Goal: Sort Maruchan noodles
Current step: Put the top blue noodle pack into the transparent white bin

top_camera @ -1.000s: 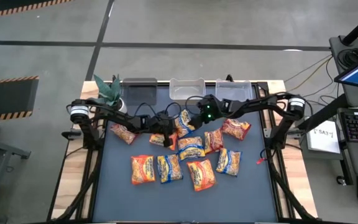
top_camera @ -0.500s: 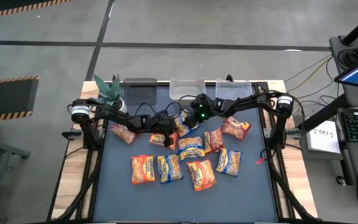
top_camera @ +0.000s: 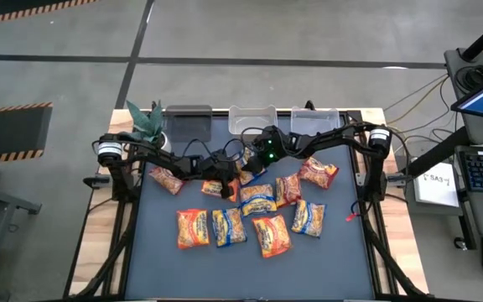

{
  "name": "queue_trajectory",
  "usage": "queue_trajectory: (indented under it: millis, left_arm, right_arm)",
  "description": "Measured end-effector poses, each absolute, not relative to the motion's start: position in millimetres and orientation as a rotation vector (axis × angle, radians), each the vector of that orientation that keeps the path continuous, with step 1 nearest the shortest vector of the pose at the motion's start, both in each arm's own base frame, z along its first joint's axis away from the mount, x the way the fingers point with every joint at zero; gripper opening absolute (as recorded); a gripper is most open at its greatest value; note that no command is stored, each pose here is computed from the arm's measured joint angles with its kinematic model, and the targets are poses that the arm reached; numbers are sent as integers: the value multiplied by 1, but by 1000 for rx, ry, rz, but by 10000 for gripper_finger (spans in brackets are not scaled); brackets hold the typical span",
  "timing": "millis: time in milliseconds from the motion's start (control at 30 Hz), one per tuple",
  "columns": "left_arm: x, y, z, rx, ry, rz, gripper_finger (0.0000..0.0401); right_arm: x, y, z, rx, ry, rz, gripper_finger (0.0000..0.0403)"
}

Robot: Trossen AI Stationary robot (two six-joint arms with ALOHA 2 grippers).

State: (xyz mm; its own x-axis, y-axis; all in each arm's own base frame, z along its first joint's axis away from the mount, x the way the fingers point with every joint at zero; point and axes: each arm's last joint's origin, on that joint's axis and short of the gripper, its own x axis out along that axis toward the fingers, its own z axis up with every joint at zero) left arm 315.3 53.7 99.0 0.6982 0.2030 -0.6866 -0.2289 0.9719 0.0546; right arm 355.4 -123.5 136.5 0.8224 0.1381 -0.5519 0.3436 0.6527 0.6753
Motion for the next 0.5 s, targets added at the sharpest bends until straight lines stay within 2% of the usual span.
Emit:
queue_trajectory:
  millis: [500]
  left_arm:
    - [314,53,109,-34,739,238,0]
  right_arm:
    - [355,-124,136,871,614,-129,83]
